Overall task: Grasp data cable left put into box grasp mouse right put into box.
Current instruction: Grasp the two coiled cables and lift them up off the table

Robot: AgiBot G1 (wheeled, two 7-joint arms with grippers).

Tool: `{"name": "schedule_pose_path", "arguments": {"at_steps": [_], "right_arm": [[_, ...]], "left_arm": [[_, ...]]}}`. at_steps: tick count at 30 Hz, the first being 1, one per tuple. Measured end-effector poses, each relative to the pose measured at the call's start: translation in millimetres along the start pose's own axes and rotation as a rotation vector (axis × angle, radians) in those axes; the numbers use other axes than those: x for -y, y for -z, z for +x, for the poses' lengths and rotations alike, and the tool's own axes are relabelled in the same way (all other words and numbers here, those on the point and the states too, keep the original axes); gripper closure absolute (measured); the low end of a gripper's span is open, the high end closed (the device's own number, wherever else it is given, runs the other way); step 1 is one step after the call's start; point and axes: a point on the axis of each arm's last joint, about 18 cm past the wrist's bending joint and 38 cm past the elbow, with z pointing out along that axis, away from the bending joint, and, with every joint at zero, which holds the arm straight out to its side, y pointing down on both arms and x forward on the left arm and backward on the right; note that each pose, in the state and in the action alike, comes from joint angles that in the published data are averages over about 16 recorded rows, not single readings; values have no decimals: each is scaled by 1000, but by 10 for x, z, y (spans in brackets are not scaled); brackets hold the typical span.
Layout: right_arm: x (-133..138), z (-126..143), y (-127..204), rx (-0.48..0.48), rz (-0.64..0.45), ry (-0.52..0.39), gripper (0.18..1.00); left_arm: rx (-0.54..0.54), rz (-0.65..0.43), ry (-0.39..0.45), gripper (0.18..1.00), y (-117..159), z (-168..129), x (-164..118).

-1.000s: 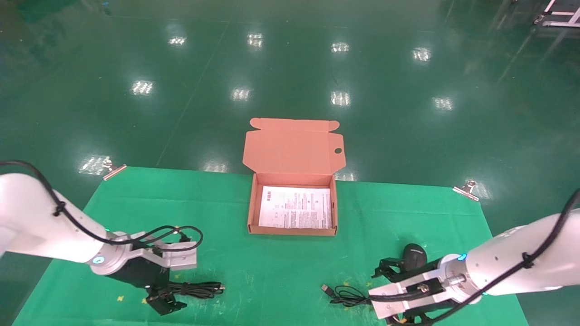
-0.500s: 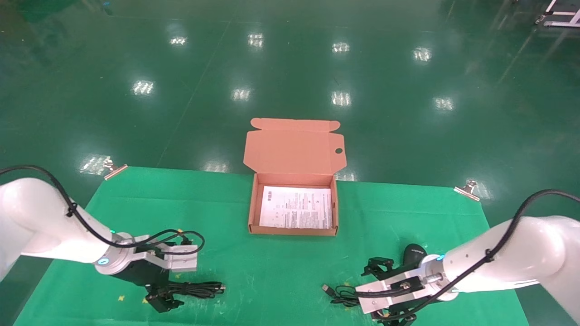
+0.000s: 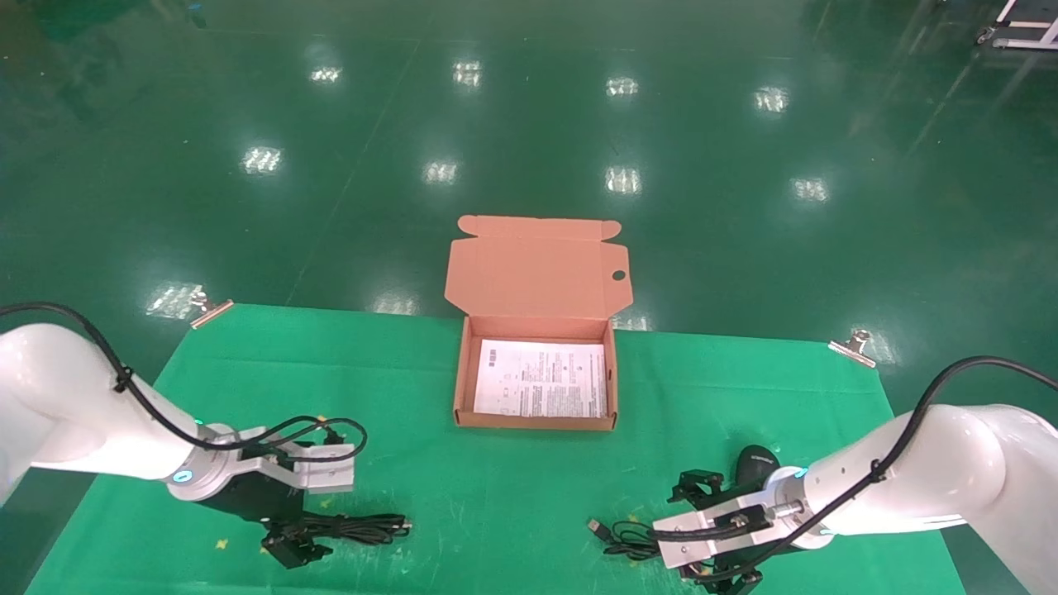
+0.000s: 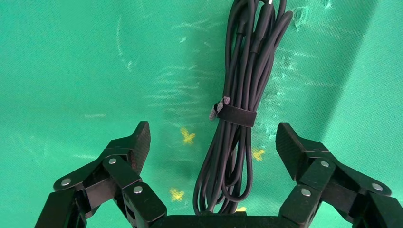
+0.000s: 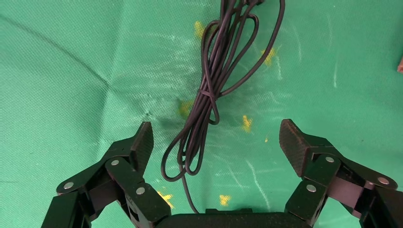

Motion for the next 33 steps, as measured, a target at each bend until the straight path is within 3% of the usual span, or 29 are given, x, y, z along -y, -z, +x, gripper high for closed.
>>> {"name": "schedule_pose_path", "arguments": {"at_steps": [6,14,33], "right_arm": [[3,-2,6,1,2,1,232],[10,-5,16,3,5,3,346],[16,-3,26,4,8,4,765]], "left_arm": [[0,1,-1,234,2,-1,4],[-1,1,-2,329,1,2,6],[-3,1,-4,744,1,7,6]]}}
